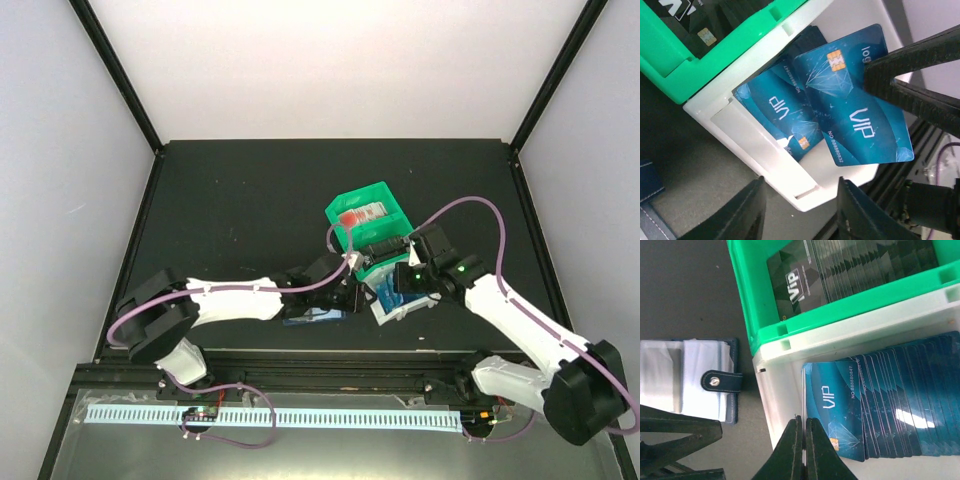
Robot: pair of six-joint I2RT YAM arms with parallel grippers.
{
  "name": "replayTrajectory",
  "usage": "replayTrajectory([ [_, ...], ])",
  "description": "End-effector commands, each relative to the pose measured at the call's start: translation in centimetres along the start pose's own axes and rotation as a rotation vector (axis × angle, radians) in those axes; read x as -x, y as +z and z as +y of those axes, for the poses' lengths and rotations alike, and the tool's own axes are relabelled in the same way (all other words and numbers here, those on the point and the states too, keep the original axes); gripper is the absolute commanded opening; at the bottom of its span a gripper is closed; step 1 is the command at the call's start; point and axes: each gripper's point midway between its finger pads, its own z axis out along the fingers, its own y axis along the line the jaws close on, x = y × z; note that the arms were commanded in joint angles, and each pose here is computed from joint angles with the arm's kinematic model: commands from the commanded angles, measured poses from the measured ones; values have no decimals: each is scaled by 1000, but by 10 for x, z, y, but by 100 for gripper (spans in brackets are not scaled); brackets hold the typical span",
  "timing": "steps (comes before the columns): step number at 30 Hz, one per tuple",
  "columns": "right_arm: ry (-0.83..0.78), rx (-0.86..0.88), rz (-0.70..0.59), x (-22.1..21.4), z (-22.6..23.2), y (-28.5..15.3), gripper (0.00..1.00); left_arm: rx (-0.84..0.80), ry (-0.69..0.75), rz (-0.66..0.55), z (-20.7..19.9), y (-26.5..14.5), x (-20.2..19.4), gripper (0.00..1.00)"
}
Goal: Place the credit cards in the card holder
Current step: Pick up the credit card from the storage box.
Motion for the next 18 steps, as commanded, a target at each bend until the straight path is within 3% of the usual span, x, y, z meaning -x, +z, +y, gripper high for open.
replayTrajectory([
  [1,26,43,-120,21,12,-28,1,-111,-26,-41,-15,-18,8,46],
  [5,46,159,-203,33,33,-56,1,-234,-61,-61,-31,-34,11,69],
  [7,63,231,-234,37,45,-69,1,-295,-63,-64,-42,-41,15,75],
  [18,129,586,-249,32,95,-108,2,-628,-99,-91,-95,-82,37,80],
])
